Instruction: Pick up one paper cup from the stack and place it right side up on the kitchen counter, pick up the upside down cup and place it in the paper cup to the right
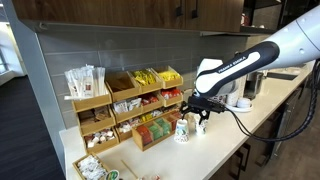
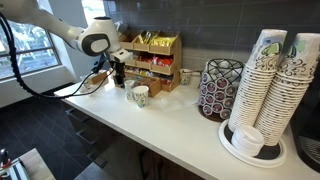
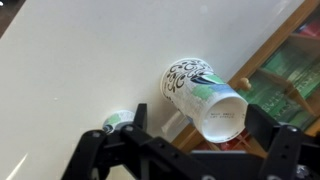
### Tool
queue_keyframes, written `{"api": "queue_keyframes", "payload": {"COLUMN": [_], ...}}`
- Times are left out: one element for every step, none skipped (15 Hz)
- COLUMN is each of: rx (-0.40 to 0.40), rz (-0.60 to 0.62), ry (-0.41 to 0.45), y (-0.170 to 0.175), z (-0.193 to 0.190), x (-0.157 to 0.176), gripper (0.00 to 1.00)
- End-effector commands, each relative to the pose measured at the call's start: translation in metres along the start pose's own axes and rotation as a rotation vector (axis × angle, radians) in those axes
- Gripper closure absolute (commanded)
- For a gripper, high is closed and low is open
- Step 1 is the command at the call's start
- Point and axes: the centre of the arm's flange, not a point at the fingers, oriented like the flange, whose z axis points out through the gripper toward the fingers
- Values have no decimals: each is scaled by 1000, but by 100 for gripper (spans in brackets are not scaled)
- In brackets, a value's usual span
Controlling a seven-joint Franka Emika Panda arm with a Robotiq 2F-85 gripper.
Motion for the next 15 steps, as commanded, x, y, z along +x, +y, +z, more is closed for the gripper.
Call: {"api": "queue_keyframes", "payload": {"rx": [31, 32, 24, 17, -3, -21, -24, -31, -32, -32, -32, -25, -18, -10, 2], "rz": [55, 66, 78, 82, 99, 121, 139, 157, 172, 189, 200, 211, 220, 230, 236], "ry": [-7, -5, -1, 0, -7, -14, -23, -28, -33, -36, -38, -40, -40, -39, -40], "y": [-3, -4, -3, -1, 3, 7, 10, 13, 15, 17, 17, 17, 16, 15, 15], "z": [19, 22, 25, 28, 31, 34, 37, 40, 42, 44, 45, 44, 42, 40, 38], "x": [4, 5, 6, 6, 7, 7, 7, 8, 8, 8, 9, 9, 9, 9, 9], "gripper": [0, 0, 0, 0, 0, 0, 0, 0, 0, 0, 11, 26, 34, 42, 51]}}
